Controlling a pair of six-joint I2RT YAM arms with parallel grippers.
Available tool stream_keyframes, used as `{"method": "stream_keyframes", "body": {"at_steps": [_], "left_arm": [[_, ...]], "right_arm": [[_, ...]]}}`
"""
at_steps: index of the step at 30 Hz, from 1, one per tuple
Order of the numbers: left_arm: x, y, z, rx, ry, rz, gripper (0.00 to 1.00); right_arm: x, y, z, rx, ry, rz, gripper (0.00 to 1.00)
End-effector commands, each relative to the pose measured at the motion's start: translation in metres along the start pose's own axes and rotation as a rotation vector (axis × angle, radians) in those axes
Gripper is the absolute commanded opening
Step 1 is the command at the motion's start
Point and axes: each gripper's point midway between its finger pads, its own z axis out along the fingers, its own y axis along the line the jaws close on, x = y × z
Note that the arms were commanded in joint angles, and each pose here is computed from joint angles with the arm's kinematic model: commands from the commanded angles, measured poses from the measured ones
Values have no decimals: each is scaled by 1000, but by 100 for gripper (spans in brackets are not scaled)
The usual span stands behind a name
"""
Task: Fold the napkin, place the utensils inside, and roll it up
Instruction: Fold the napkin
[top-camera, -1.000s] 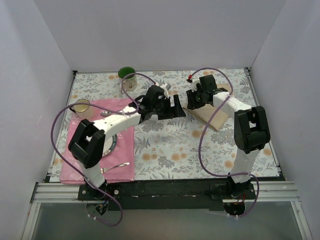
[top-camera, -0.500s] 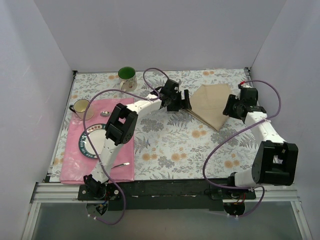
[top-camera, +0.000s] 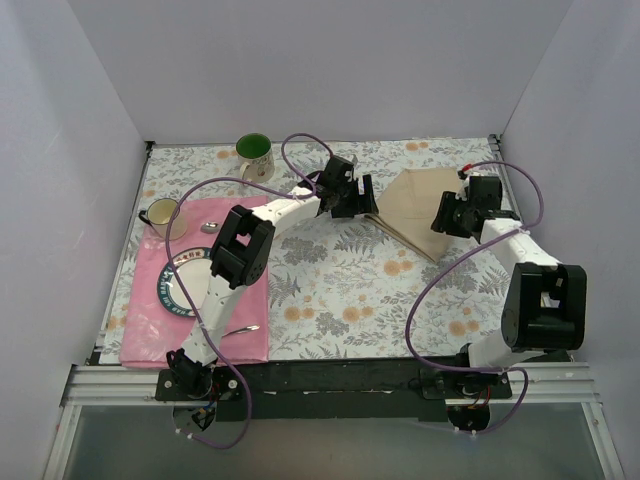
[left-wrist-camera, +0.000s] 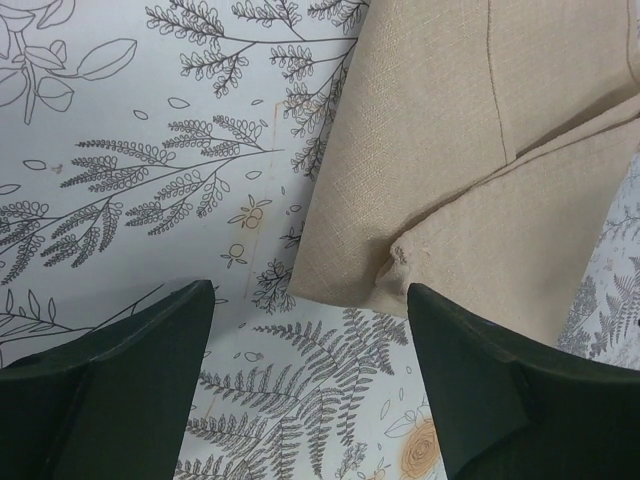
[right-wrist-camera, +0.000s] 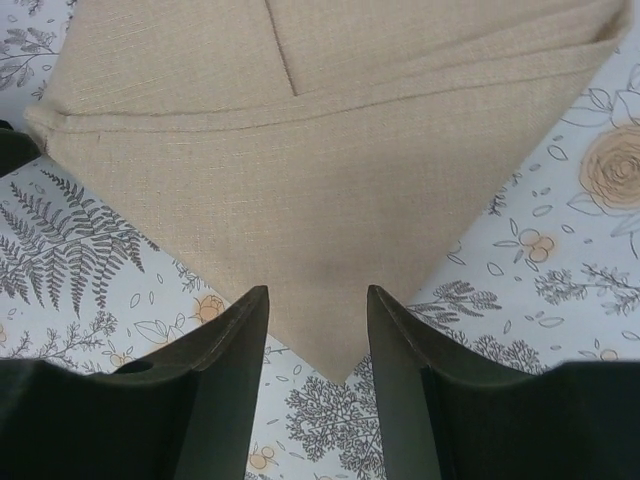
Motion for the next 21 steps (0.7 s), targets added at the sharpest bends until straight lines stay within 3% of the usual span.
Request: {"method": "stream_keyframes", "body": {"at_steps": [1, 8, 21], "left_arm": [[11, 16, 5, -27, 23, -20, 76], [13, 11, 2, 13, 24, -53, 71], [-11, -18, -65, 86, -79, -60, 76]], "right_arm": [[-4, 29, 17, -109, -4, -97, 50], [-5, 39, 41, -115, 29, -141, 34], [-7, 51, 53, -171, 31, -101, 27]]}}
